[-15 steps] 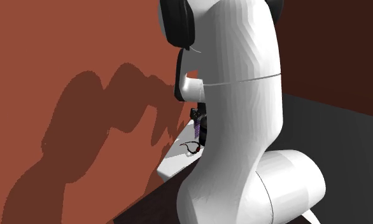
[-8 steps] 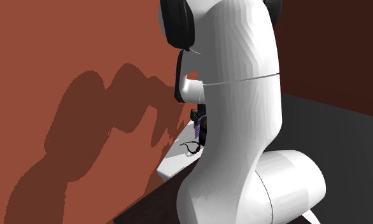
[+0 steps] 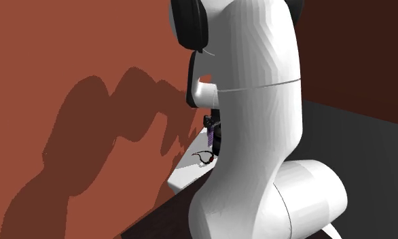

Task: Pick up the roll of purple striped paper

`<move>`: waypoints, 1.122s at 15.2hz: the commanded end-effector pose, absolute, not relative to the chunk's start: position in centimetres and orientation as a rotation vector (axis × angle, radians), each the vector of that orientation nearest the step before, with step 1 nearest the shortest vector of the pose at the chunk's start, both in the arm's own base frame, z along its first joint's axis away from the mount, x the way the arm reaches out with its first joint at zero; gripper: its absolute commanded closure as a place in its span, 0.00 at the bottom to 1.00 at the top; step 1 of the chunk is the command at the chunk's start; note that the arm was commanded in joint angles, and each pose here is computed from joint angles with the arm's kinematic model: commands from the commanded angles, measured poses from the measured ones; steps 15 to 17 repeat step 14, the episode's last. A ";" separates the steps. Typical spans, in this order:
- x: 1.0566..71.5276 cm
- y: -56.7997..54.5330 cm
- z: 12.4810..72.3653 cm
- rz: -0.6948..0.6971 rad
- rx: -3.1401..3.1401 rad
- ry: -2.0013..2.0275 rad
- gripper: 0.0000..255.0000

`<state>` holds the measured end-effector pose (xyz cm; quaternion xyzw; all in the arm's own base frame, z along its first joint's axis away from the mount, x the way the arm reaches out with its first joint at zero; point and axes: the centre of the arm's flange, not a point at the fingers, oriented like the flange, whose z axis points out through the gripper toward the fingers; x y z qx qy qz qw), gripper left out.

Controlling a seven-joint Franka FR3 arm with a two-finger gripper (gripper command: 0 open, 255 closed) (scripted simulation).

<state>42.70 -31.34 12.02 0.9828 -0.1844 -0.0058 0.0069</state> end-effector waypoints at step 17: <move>42.8 -31.3 18.9 -0.017 3.074 -0.577 1.00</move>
